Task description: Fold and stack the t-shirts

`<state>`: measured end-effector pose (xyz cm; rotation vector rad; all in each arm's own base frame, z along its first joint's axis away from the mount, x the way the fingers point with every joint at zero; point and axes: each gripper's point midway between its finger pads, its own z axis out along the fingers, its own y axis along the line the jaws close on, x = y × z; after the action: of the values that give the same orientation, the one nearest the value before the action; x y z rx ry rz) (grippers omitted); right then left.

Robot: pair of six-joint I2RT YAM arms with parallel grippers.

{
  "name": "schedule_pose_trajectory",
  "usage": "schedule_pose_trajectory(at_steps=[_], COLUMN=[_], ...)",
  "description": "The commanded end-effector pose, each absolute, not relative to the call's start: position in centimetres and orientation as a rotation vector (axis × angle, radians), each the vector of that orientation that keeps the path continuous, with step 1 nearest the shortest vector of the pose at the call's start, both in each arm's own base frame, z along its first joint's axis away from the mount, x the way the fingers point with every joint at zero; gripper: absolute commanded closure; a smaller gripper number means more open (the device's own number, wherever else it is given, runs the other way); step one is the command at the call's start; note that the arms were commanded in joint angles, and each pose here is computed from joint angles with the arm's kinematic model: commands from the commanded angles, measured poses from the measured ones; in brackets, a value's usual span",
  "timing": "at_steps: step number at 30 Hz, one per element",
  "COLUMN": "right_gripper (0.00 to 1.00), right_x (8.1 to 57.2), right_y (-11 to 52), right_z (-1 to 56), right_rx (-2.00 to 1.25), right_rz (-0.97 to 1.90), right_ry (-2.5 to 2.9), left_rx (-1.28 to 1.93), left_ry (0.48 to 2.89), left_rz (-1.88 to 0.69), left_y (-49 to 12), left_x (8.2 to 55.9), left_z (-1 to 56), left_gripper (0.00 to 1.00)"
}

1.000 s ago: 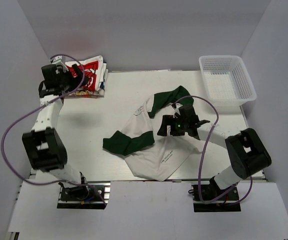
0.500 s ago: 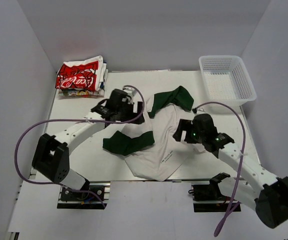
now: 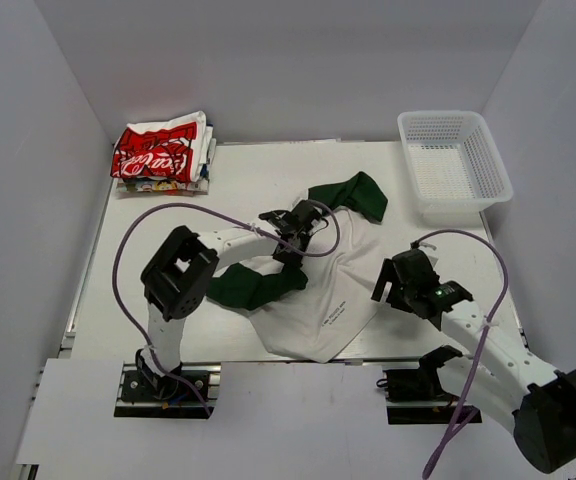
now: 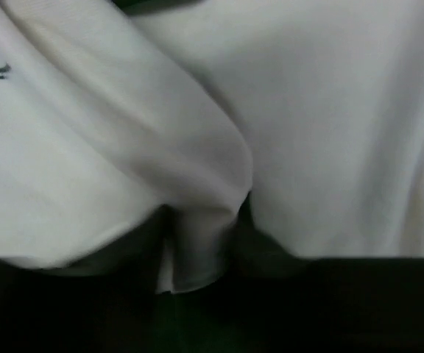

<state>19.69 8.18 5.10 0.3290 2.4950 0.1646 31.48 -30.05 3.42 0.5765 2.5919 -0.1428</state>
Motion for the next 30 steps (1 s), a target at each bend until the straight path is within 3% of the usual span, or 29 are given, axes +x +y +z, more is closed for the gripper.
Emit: schedule_pose_trajectory(at_steps=[1,2,3,4,6,7,8,14,17,23,30], right_gripper=[0.1,0.1,0.1,0.1,0.39,0.65,1.0,1.0,1.0,1.0,1.0], right_x=[20.7,21.4,21.4,21.6,22.6,23.4,24.7,31.2,31.5,29.3,23.8], right_y=[7.2,7.4,7.5,7.7,7.8,7.1,6.9,5.8,5.1,3.0,-1.1], right_z=[4.2,4.0,3.4,3.4,3.1,3.4,4.5,17.3,24.0,38.7,50.7], right_rx=[0.397,0.399,0.397,0.388,0.389,0.398,0.42,0.438,0.416,0.368,0.347], right_rz=[0.088,0.097,0.09,0.099,0.083,0.025,0.015,-0.009,0.013,0.051,-0.024], right_ry=[2.47,2.457,2.479,2.484,2.485,2.451,2.397,2.056,1.916,1.614,1.377], left_rx=[0.555,0.533,0.518,0.501,0.468,0.431,0.428,0.219,0.12,-0.071,-0.061], left_ry=[2.565,2.553,2.532,2.504,2.423,2.389,2.354,2.066,1.925,1.626,1.482], left_rz=[0.005,-0.014,0.004,-0.005,-0.041,-0.047,-0.07,-0.075,-0.118,-0.343,-0.517], left_y=[-28.3,-28.8,-28.5,-28.6,-28.8,-28.3,-28.4,-24.3,-21.5,-16.3,-13.4], left_x=[32.7,33.1,33.4,33.8,34.5,35.2,35.3,36.0,34.4,29.1,23.7], left_z=[4.5,4.9,5.5,6.4,10.0,11.4,12.9,25.2,31.1,40.8,46.2], left_gripper=[0.72,0.92,1.0,1.0,1.0,1.0,1.0,1.0,1.0,1.0,1.0])
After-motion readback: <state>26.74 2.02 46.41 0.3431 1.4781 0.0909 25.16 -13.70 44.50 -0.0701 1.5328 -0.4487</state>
